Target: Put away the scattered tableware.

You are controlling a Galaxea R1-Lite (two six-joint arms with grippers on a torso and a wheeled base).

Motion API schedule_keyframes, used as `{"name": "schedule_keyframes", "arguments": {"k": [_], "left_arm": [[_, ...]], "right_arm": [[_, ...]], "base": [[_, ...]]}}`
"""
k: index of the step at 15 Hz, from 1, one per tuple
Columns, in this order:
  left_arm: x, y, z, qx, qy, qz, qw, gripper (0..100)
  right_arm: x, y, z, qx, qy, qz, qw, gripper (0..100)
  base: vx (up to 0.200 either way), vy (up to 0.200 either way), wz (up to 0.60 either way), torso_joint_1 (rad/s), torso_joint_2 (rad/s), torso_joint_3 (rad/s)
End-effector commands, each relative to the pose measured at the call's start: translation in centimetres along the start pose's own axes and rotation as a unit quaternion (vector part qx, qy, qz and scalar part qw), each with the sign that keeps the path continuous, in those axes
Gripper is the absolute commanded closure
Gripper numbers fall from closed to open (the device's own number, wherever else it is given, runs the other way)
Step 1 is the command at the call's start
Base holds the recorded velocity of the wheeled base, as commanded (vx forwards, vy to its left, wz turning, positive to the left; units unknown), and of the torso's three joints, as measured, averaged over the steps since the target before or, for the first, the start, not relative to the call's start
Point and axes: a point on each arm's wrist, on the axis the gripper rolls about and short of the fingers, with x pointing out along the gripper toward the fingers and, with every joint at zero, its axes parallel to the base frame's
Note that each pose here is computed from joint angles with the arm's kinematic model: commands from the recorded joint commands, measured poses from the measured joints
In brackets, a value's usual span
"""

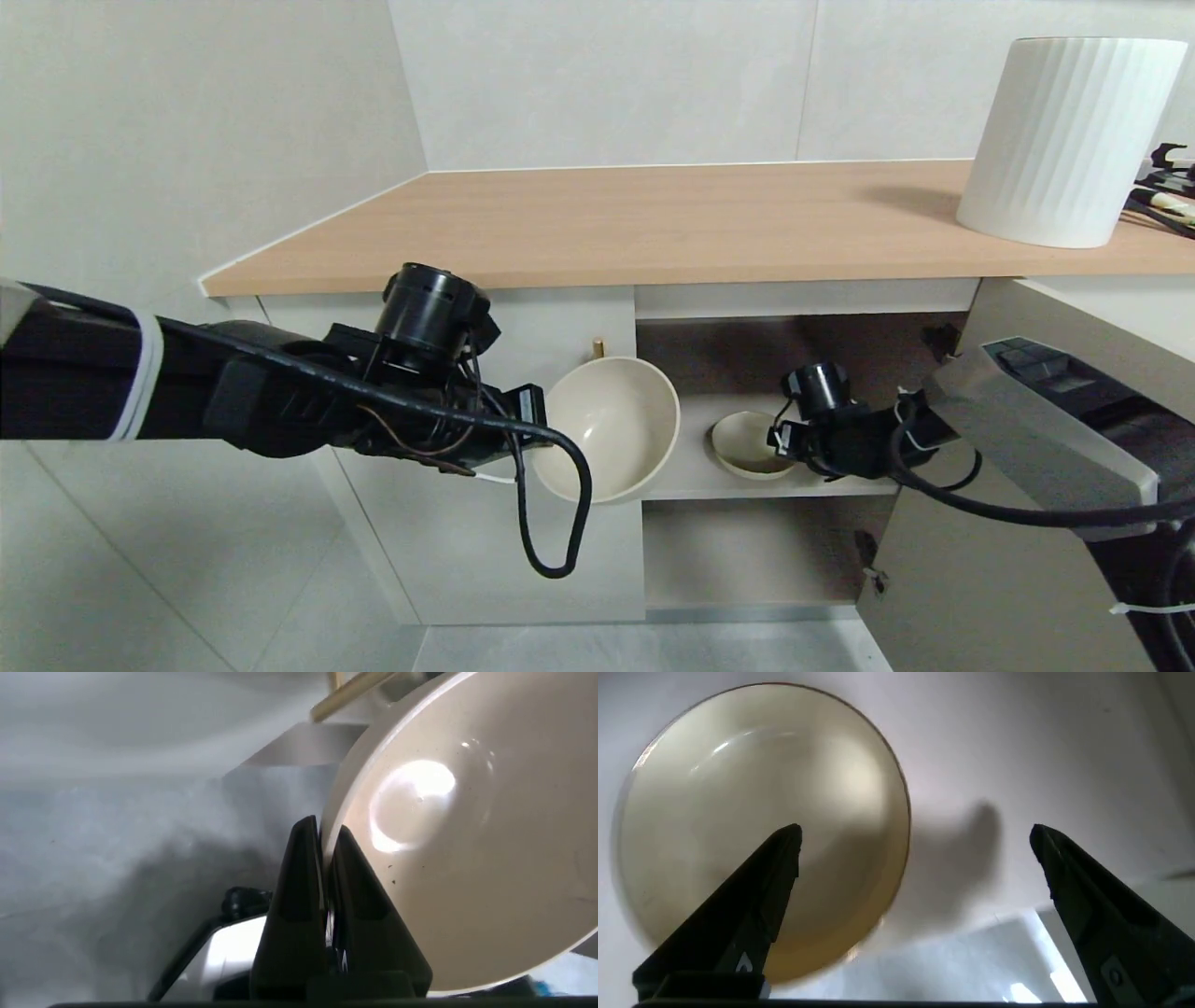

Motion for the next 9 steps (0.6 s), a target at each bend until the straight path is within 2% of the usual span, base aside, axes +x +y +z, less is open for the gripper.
{"name": "schedule_keyframes", "arguments": {"k": [1, 3, 4, 5, 7, 9], "left_arm": [[3.1, -0.3, -1.6, 0.012, 0.028, 0.035, 0.9989, 100], [5.0, -0.6, -2.8, 0.027, 0.037, 0.069, 0.9966, 100], [6.6, -0.7, -3.6, 0.038, 0.038, 0.101, 0.9934, 100], [7.2, -0.8, -4.0, 0.044, 0.039, 0.111, 0.9920, 100], [8.5, -1.4, -5.5, 0.076, 0.053, 0.128, 0.9875, 100], [8.8, -1.5, -5.8, 0.080, 0.056, 0.132, 0.9865, 100]], "right_arm": [[-3.3, 0.1, 1.1, -0.004, -0.003, 0.018, 1.000, 0], [-4.8, 0.2, 1.2, -0.009, -0.001, 0.027, 1.000, 0], [-6.9, 0.3, 1.2, -0.014, 0.003, 0.041, 0.999, 0], [-7.8, 0.1, 1.1, -0.016, 0.007, 0.047, 0.999, 0], [-11.8, -0.2, 1.6, -0.022, 0.025, 0.112, 0.993, 0], [-14.2, -0.4, 1.5, -0.033, 0.042, 0.151, 0.987, 0]], "base": [[0.000, 0.000, 0.00, 0.000, 0.00, 0.000], [0.000, 0.000, 0.00, 0.000, 0.00, 0.000], [0.000, 0.000, 0.00, 0.000, 0.00, 0.000], [0.000, 0.000, 0.00, 0.000, 0.00, 0.000], [0.000, 0.000, 0.00, 0.000, 0.00, 0.000], [0.000, 0.000, 0.00, 0.000, 0.00, 0.000]]}}
